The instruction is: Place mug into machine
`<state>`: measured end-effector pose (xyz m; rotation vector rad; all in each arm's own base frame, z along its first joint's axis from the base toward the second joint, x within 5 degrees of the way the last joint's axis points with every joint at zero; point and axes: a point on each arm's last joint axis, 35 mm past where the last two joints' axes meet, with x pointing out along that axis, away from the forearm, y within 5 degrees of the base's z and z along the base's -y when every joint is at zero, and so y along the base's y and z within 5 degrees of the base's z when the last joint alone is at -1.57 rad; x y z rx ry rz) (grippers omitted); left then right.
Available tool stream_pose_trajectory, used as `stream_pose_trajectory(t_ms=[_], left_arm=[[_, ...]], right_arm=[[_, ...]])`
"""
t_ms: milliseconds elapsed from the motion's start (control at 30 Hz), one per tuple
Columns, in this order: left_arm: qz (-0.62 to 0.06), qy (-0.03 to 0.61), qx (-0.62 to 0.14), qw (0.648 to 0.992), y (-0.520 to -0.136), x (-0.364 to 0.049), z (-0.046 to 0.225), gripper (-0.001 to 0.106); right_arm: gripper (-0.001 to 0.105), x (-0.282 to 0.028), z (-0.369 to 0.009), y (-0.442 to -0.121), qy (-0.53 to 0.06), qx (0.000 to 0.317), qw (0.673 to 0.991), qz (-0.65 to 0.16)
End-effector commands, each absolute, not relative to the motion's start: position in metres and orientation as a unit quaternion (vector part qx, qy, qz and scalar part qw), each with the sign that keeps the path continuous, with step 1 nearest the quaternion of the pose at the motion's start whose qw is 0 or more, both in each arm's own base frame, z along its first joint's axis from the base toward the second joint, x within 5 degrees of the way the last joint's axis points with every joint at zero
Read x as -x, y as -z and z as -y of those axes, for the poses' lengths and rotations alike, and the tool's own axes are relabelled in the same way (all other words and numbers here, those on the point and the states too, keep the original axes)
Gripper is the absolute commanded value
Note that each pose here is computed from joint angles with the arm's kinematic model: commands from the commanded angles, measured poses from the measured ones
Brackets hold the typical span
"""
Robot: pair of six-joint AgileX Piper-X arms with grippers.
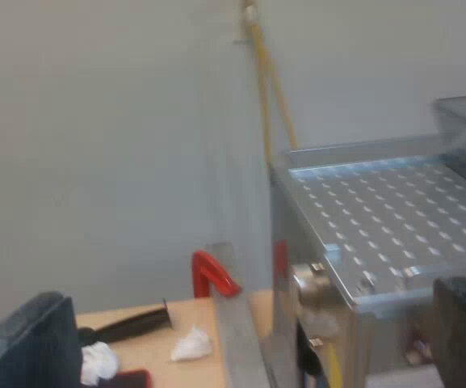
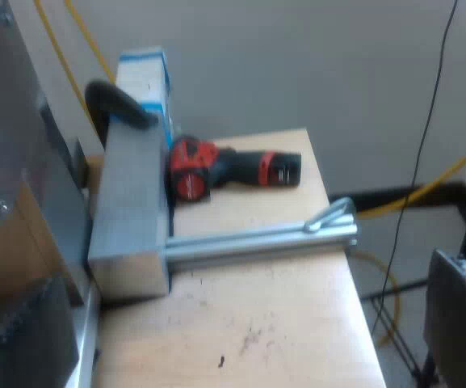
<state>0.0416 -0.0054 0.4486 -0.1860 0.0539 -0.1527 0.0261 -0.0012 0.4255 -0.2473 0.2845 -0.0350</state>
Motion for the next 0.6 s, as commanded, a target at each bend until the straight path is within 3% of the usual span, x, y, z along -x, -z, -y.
stream_pose_trajectory(t_ms=[33, 400, 600], left_arm=[[-0.036, 0.087, 0.098, 0.991, -0.439, -0.030, 0.006, 0.089], [-0.045, 0.089, 0.090, 0.991, -0.388, 0.033, 0.005, 0.089], [-0.100, 0.088, 0.094, 0.987, -0.376, 0.034, 0.006, 0.089]], right_arm=[[0.089, -0.005, -0.002, -0.427, 0.022, 0.138, 0.984, -0.114], [0.089, 0.069, -0.014, -0.398, 0.023, 0.146, 0.984, -0.095], [0.089, 0.077, -0.014, -0.392, 0.024, 0.144, 0.982, -0.121]])
